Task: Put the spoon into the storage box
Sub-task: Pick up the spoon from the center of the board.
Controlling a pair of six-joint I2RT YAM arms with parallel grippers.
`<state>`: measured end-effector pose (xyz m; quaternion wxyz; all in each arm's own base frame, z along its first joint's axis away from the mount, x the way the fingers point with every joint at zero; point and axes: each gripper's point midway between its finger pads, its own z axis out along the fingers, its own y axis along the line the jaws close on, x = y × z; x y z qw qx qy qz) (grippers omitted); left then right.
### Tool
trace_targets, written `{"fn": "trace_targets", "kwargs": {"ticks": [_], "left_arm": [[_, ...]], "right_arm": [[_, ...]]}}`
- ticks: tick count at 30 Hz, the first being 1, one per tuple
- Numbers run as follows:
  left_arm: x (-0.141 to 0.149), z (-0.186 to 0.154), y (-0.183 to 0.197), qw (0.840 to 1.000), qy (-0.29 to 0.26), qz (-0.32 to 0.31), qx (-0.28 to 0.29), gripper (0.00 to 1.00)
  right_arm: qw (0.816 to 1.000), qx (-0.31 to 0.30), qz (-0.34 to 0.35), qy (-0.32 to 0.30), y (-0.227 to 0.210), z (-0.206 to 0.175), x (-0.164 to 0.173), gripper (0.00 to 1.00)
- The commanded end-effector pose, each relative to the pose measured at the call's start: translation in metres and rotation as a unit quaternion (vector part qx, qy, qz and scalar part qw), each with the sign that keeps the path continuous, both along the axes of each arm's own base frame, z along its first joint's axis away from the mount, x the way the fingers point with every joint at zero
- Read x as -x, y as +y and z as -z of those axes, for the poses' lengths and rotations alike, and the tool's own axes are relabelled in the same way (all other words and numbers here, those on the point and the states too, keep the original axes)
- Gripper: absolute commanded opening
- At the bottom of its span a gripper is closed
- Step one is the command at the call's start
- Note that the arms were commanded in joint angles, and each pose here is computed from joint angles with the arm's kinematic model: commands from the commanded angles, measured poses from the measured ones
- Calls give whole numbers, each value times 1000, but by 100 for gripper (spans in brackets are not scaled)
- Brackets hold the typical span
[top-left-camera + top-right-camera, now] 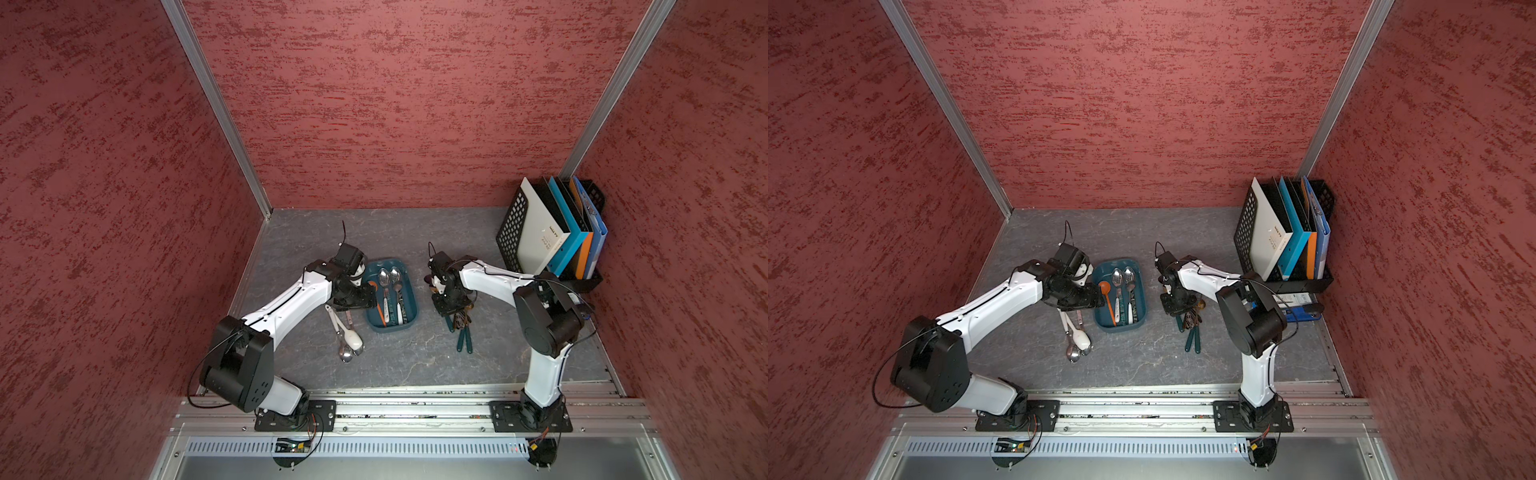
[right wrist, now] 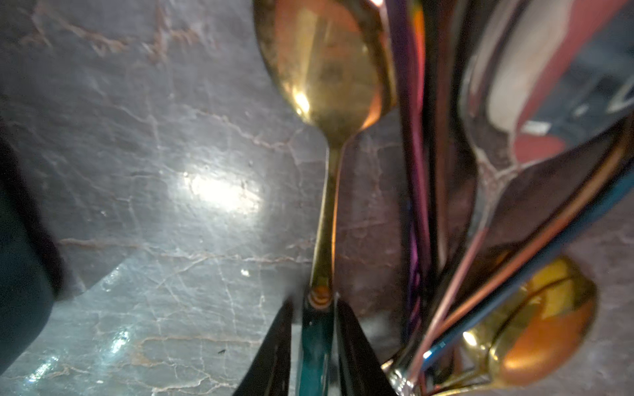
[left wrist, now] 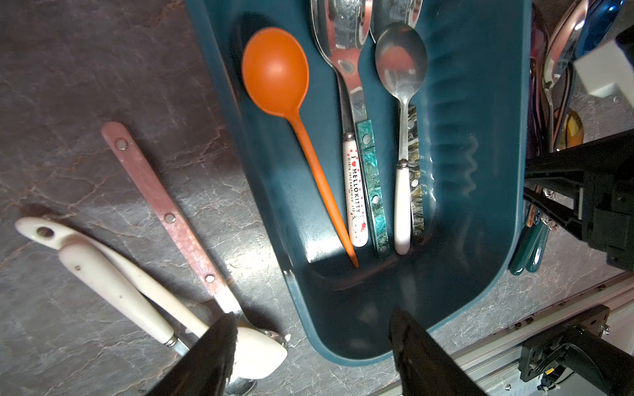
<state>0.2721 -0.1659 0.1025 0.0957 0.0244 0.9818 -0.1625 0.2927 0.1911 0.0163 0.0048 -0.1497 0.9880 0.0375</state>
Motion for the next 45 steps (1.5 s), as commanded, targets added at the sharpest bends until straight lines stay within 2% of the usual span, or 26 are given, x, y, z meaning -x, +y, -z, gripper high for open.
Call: {"fn": "trace_targets", "kwargs": {"ticks": [1, 7, 27, 35, 45], "left_arm": [[3, 3, 2, 1000, 0, -3, -6, 74], [5, 4, 4, 1000, -2, -5, -8, 74], [7, 5, 10, 1000, -13, -12, 9, 74], [-7, -12, 14, 997, -28, -43, 64, 74], [-9, -14, 39, 990, -32, -95, 100, 75]], "right_arm": [[1000, 1, 0, 26, -3, 19, 10, 21], [999, -18, -5, 29, 3, 17, 12, 16], [991, -107, -10, 76, 33, -23, 31, 13], [992, -115, 5, 49, 34, -55, 26, 13], [988, -152, 11, -4, 64, -120, -8, 12]]}}
